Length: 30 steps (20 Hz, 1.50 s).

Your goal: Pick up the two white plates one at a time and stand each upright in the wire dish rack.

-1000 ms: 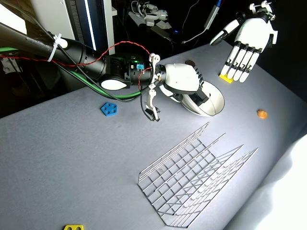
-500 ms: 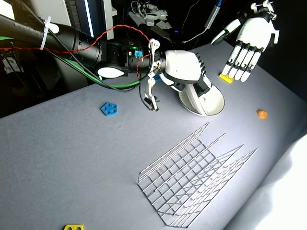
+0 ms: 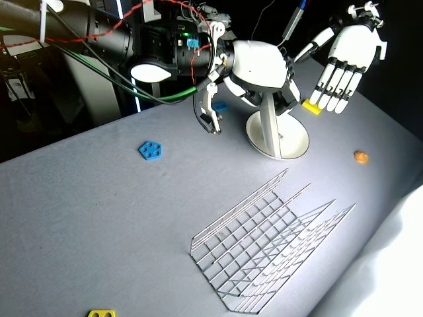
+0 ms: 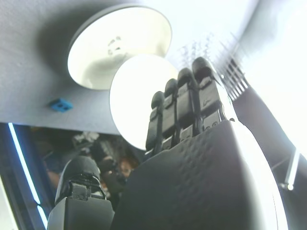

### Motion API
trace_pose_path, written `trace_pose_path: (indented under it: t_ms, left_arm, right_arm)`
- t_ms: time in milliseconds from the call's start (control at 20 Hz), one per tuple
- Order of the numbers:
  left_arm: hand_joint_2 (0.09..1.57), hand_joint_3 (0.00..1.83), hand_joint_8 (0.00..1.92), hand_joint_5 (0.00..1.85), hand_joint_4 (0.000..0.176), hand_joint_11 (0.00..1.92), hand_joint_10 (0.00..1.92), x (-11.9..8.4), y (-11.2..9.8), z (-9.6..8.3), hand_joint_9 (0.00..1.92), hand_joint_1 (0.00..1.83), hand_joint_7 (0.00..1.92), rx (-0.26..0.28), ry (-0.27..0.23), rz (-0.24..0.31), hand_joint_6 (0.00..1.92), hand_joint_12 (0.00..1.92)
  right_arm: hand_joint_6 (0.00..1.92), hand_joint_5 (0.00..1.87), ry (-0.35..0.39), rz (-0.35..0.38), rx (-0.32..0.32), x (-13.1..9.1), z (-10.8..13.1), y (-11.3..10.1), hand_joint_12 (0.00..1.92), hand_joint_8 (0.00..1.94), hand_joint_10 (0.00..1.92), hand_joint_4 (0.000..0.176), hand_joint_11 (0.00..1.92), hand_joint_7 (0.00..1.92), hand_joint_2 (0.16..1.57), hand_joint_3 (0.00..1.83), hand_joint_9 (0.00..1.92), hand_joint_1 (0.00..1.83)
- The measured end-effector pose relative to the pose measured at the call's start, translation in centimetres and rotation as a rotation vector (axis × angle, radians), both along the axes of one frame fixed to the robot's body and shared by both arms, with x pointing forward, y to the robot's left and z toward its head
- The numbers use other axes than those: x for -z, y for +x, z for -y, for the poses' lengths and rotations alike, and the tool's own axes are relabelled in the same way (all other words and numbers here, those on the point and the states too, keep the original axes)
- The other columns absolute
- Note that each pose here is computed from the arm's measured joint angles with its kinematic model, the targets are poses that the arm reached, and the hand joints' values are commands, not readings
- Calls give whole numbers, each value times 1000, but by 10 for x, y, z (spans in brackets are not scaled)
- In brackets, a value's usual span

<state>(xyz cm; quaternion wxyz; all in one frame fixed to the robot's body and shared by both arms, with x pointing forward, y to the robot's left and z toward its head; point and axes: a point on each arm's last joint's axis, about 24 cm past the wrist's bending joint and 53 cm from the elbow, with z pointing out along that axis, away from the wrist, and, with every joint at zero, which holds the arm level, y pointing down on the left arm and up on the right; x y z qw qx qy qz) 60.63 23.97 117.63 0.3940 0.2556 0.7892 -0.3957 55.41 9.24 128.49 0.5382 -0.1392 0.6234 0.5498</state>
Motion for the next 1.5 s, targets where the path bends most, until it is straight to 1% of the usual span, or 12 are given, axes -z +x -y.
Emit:
trace_pose_path:
  t_ms: [150, 350, 450, 600, 700, 800, 950, 1100, 1200, 1350, 1400, 1500]
  left_arm:
    - [1112, 0, 4, 144, 0, 0, 3, 0, 0, 1, 112, 0, 136, 1, 0, 0, 4, 322]
    - [1110, 0, 0, 98, 0, 0, 0, 1, 0, 2, 82, 0, 96, 4, -1, -1, 0, 250]
    - [1112, 0, 5, 149, 0, 0, 5, 1, 0, 2, 114, 0, 132, 4, 0, -1, 8, 314]
    - [1110, 0, 1, 140, 0, 0, 1, 1, 0, 2, 111, 0, 132, 4, 1, -1, 0, 303]
    - [1107, 0, 0, 123, 0, 0, 0, 1, -1, 3, 96, 0, 114, 7, 0, -2, 0, 282]
    - [1108, 0, 3, 143, 0, 0, 4, 2, -1, 3, 115, 0, 130, 7, 1, -2, 3, 327]
    - [1106, 0, 1, 136, 0, 0, 0, 2, -1, 3, 108, 0, 127, 8, 1, -2, 0, 334]
    - [1103, 0, 3, 130, 0, 0, 4, 3, 0, 6, 96, 0, 110, 13, 0, -2, 3, 284]
    - [1114, 3, 5, 149, 0, 0, 5, 4, 0, 8, 109, 0, 127, 18, -1, -3, 4, 319]
    - [1105, 0, 5, 136, 0, 0, 2, 5, -1, 7, 104, 0, 131, 20, 6, -2, 2, 320]
    - [1103, 0, 2, 133, 0, 0, 3, 6, -1, 8, 85, 0, 120, 21, 8, -2, 0, 278]
    - [1107, 1, 2, 127, 0, 0, 3, 6, -2, 9, 86, 0, 122, 22, 9, -3, 1, 276]
  right_arm:
    - [1238, 786, 10, -39, 12, -8, 7, 6, 1300, 1044, 1215, 0, 676, 906, 1151, 0, 916, 1365]
    - [1289, 742, 27, -124, 22, -23, 20, 15, 1276, 1094, 1235, 0, 673, 874, 1165, 1, 906, 1361]
    - [1260, 747, 52, -172, 24, -30, 25, 19, 1287, 1085, 1223, 0, 681, 891, 1159, 0, 919, 1364]
    - [1309, 714, 97, -206, 30, -47, 34, 23, 1303, 1131, 1248, 0, 676, 857, 1173, 1, 904, 1359]
    - [1317, 707, 120, -243, 34, -51, 40, 26, 1302, 1133, 1244, 0, 672, 865, 1174, 1, 899, 1358]
    - [1286, 734, 138, -283, 38, -52, 45, 29, 1287, 1091, 1220, 0, 674, 885, 1163, 0, 918, 1362]
    - [1259, 749, 171, -291, 52, -62, 55, 34, 1293, 1064, 1216, 0, 680, 912, 1156, 0, 915, 1364]
    - [1251, 765, 233, -302, 78, -74, 68, 41, 1295, 1057, 1227, 0, 666, 917, 1154, 1, 898, 1363]
    - [1184, 800, 251, -300, 103, -76, 77, 49, 1277, 1000, 1169, 0, 700, 955, 1133, 0, 948, 1371]
    - [1264, 721, 317, -308, 157, -84, 99, 64, 1275, 1088, 1207, 0, 679, 900, 1158, 2, 931, 1364]
    - [1282, 714, 335, -303, 173, -87, 105, 67, 1282, 1125, 1238, 0, 651, 875, 1167, 2, 911, 1361]
    - [1269, 723, 359, -295, 205, -90, 119, 73, 1301, 1122, 1251, 0, 644, 873, 1168, 0, 909, 1361]
